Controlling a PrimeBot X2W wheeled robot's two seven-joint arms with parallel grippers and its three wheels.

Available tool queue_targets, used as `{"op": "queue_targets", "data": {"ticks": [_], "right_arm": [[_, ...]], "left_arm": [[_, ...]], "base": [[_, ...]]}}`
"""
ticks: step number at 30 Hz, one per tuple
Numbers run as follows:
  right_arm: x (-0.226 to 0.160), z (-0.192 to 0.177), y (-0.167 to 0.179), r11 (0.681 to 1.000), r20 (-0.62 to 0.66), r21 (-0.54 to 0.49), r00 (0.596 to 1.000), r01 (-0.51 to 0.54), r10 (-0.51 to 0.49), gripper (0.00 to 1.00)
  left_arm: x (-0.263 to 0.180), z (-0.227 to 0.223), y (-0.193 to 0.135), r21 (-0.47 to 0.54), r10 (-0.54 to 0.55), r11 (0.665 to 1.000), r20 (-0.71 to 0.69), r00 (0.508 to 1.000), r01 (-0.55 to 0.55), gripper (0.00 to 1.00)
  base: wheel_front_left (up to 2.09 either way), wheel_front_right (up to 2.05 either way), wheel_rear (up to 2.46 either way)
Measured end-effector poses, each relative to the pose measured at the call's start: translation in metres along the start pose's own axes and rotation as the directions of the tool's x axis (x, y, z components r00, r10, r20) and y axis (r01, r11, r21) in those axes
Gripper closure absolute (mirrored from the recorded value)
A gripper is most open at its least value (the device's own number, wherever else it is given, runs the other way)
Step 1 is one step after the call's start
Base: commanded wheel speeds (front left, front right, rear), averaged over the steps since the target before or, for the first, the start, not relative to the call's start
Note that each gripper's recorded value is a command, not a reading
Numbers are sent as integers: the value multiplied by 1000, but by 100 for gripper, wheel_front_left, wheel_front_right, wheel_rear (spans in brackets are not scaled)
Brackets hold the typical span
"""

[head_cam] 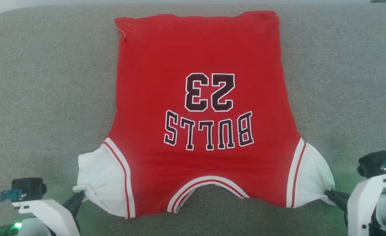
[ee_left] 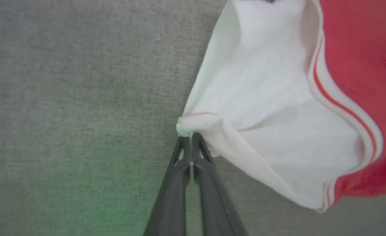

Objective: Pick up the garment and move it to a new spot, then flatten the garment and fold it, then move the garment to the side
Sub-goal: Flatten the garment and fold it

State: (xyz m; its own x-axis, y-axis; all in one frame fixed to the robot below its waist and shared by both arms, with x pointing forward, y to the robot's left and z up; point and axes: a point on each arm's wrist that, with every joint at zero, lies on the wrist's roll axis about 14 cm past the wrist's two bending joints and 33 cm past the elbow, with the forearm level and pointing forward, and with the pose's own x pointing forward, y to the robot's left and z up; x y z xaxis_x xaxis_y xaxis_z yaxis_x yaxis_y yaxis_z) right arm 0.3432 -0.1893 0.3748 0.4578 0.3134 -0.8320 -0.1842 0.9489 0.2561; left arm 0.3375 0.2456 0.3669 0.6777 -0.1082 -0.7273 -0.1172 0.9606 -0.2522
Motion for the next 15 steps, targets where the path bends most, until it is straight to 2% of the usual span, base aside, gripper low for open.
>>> {"op": "queue_targets", "data": {"ticks": [4,5,6,10,15], "right_arm": [[9,3,-1,1000,23,22,1000,0,0,100],[10,4,-1,1000,26,18,1000,2,-2,45],[11,6,-1,1000,31,16,1000,1,-2,0],[8,24,3,1000,95,4,995,-11,11,0],[-5,68,1,1000,236,-26,972,1,5,0]], "left_arm": [[5,1,-5,-6,-15,1000,11,1000,15,100],[5,1,-5,-4,-15,1000,12,1000,15,100],[5,1,-3,1,-10,1000,14,1000,10,100],[6,1,-5,-4,-16,1000,21,1000,16,100],[7,1,-8,-6,-23,1000,23,999,24,100]], "base": [[0,0,0],[0,0,0],[0,0,0],[0,0,0],[0,0,0]]}}
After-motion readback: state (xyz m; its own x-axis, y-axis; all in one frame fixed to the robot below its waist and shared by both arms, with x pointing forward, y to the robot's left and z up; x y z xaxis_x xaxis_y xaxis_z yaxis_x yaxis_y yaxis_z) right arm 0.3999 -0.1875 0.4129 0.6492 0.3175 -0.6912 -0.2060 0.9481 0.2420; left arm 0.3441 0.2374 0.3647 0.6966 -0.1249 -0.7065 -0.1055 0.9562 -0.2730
